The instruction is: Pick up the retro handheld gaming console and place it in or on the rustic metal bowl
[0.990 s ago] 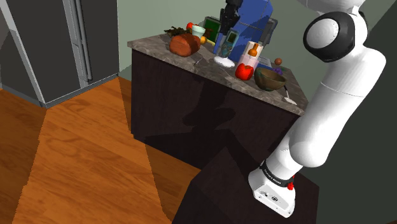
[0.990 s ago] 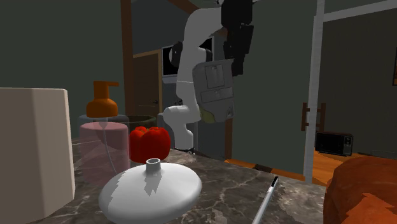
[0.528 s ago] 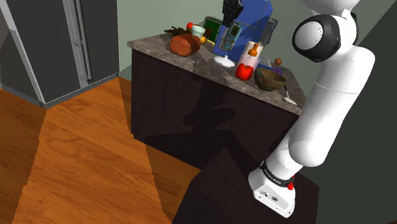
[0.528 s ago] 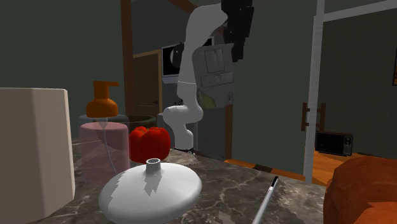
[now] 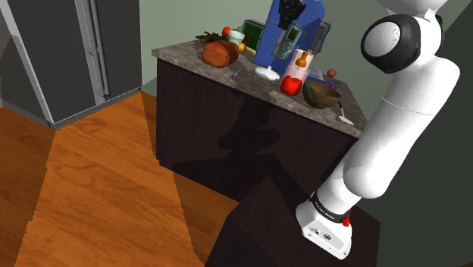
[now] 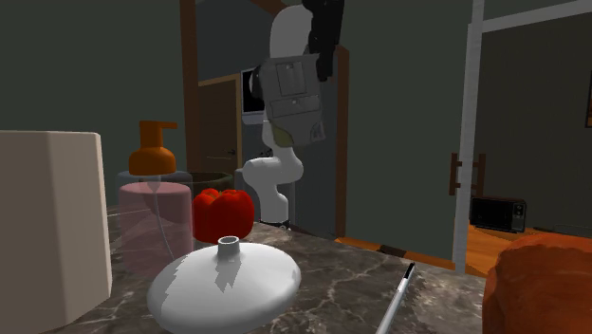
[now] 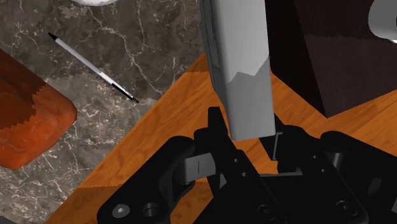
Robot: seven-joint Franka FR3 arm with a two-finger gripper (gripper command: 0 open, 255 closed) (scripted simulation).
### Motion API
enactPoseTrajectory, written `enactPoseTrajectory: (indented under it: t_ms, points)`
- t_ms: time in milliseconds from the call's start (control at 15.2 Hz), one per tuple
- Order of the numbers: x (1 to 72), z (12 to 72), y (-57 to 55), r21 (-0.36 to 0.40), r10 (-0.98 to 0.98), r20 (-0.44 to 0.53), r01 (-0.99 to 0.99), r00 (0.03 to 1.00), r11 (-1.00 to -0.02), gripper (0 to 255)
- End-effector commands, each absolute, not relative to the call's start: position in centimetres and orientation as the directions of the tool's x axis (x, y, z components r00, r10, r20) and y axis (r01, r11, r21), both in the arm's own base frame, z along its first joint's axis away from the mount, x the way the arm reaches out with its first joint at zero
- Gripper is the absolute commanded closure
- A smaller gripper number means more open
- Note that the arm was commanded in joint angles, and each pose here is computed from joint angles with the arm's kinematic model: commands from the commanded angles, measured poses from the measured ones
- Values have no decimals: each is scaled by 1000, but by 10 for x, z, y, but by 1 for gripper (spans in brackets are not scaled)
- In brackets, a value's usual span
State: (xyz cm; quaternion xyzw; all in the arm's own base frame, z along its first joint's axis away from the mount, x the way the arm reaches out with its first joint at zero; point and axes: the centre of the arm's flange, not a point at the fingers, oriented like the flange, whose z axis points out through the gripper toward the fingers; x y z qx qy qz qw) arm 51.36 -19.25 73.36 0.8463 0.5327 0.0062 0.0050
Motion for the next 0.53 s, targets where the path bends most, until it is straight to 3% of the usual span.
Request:
enactPoseTrajectory:
  t_ms: [0, 462]
  points:
    - [487, 739, -204, 15, 902, 5, 902, 431, -431, 255]
    - [408, 754, -249, 15, 902, 5, 902, 431, -431, 255]
